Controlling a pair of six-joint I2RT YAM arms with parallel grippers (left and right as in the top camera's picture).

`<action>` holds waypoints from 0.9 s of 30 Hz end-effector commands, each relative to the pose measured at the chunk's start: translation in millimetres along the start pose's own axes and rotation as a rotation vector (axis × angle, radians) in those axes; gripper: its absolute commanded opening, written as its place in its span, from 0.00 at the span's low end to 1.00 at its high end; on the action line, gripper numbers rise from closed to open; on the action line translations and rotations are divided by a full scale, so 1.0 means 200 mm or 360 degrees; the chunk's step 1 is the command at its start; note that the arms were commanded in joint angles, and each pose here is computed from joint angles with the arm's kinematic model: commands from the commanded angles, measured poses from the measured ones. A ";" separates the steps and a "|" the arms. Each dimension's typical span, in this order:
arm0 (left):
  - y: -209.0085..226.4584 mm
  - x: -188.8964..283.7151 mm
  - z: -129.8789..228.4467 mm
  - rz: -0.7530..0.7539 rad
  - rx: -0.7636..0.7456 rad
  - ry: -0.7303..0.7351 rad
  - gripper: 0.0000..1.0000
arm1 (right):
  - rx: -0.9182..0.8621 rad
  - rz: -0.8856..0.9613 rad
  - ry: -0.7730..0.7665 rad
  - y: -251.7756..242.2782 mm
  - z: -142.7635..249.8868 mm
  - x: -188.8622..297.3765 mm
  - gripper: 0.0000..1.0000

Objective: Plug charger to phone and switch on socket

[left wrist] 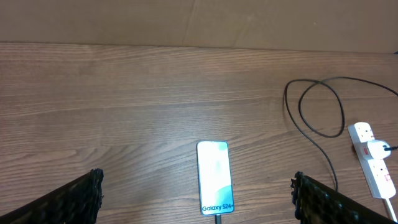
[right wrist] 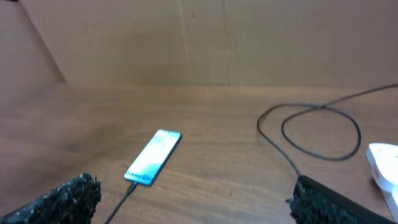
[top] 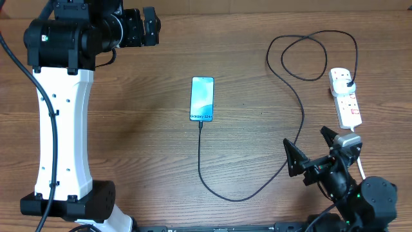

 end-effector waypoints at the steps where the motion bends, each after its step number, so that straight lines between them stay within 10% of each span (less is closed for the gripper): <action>1: -0.01 0.00 0.00 0.0004 -0.0040 -0.0003 1.00 | 0.0080 0.0004 -0.0100 -0.01 0.05 -0.02 1.00; 27: -0.01 0.00 0.00 0.0004 -0.0040 -0.0003 1.00 | 0.0217 0.0052 -0.0522 -0.09 0.29 -0.16 1.00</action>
Point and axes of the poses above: each gripper's point midway between its finger pads, its own x axis back along the fingers, its own y axis along the line the jaws close on, z = x × y, the point moved 8 cm from there along x, back along the fingers, and after that the axes turned 2 degrees about x, right-handed, at the moved point
